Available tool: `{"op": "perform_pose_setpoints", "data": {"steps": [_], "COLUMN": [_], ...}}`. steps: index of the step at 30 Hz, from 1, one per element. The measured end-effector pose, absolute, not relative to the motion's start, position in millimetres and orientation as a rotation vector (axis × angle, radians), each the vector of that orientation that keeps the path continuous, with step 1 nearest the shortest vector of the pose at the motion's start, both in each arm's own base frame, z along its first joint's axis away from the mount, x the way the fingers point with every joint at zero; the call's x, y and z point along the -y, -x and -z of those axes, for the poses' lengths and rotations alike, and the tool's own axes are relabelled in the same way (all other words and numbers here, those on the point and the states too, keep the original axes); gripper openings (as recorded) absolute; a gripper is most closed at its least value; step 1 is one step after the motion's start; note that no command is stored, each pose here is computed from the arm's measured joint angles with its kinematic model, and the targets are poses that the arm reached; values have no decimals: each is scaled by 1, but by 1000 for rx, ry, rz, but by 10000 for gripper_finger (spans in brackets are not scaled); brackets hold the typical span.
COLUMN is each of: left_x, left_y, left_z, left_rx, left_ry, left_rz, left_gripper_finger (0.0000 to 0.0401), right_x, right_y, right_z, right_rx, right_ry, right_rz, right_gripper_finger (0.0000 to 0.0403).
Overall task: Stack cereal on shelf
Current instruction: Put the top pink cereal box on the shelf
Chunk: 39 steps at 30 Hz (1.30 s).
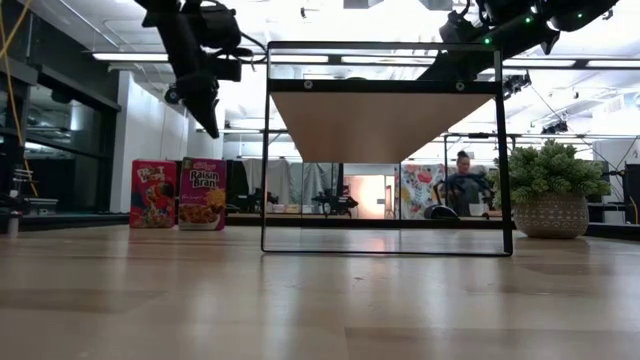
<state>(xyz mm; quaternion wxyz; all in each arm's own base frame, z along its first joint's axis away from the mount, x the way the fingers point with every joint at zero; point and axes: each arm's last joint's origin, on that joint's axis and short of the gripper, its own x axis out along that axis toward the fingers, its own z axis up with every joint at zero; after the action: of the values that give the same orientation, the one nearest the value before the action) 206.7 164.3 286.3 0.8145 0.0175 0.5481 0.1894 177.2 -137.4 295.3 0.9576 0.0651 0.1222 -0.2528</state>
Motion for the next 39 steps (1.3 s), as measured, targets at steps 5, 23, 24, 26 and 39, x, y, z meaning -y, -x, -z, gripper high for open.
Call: {"op": "perform_pose_setpoints", "data": {"steps": [5,23,24,26,39], "left_x": [-175,-199,-199,-198,-192], "left_y": [-199,-204,-204,-204,-203], "left_z": [-284,-252,-252,-251,-249], "left_rx": [-1118,-1167,-1167,-1165,-1236], "left_ry": [45,182,184,191,191], "left_rz": [-391,-399,-397,-386,-374], "left_gripper_finger": [332,333,333,333,333], "right_x": [137,137,137,137,137], "right_y": [-177,-177,-177,-177,-177], "right_z": [-295,-295,-295,-295,-295], "right_rx": [-250,-251,-251,-251,-250], "right_ry": [-133,-134,-134,-134,-136], "right_rz": [513,513,513,513,513], "right_gripper_finger": [0,0,0,0,0]}}
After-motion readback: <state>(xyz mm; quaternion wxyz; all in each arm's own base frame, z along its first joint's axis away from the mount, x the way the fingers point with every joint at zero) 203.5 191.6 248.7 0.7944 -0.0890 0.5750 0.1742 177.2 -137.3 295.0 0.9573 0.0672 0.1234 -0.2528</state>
